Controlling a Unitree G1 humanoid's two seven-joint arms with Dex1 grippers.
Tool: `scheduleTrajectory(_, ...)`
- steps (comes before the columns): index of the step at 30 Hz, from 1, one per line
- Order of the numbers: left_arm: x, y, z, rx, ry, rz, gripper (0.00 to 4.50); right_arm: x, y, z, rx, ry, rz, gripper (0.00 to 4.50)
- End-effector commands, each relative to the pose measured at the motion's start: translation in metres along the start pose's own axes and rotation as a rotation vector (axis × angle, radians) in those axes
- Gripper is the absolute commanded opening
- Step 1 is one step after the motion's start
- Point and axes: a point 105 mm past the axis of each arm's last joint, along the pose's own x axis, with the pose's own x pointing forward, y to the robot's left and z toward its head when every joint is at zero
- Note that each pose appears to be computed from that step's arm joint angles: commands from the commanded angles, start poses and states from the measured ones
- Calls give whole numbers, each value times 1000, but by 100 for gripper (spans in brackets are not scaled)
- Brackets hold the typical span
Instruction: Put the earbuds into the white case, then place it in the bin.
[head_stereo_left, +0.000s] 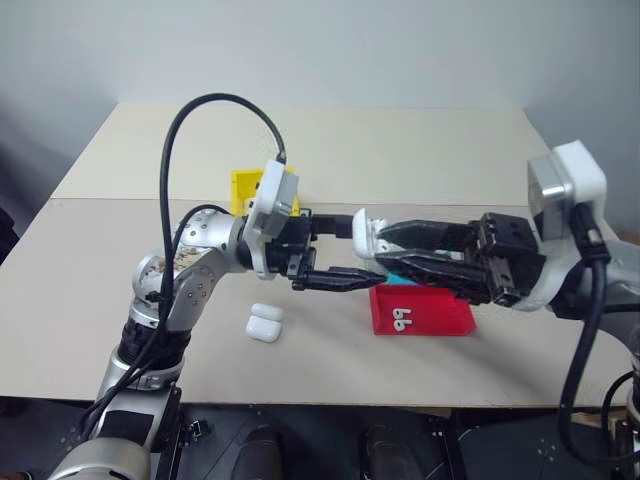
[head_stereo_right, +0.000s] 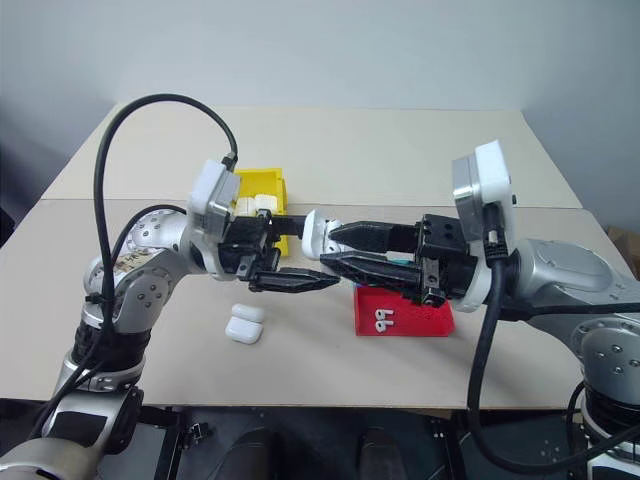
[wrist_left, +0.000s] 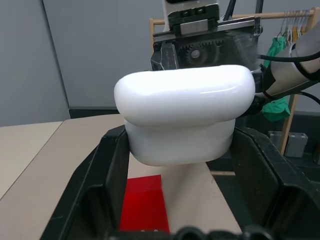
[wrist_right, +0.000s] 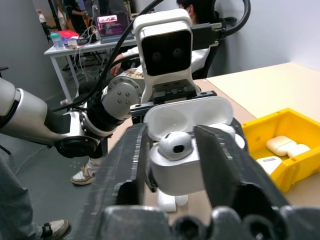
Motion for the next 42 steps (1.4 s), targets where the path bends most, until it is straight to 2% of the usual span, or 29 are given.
scheduleTrajectory(1,3,-6,15,68,-41,-37,277,-3,-7,-3,-8,24,-45,312)
scheduleTrajectory(20,3,-5,13,74,-43,-41,277,-26,-2,12,-80,10,-3,312)
scheduleTrajectory(27,5,0,9,56,-44,-39,277,-36,-17,39,-205,11,-27,312)
scheduleTrajectory(31,10,6,5,59,-28,-55,277,-20,-20,55,-371,43,97,218)
scheduleTrajectory(37,15,13,-1,42,-2,-64,277,11,-31,53,-610,188,270,8)
scheduleTrajectory(42,17,15,-3,46,3,-64,277,31,-48,43,-775,304,307,3)
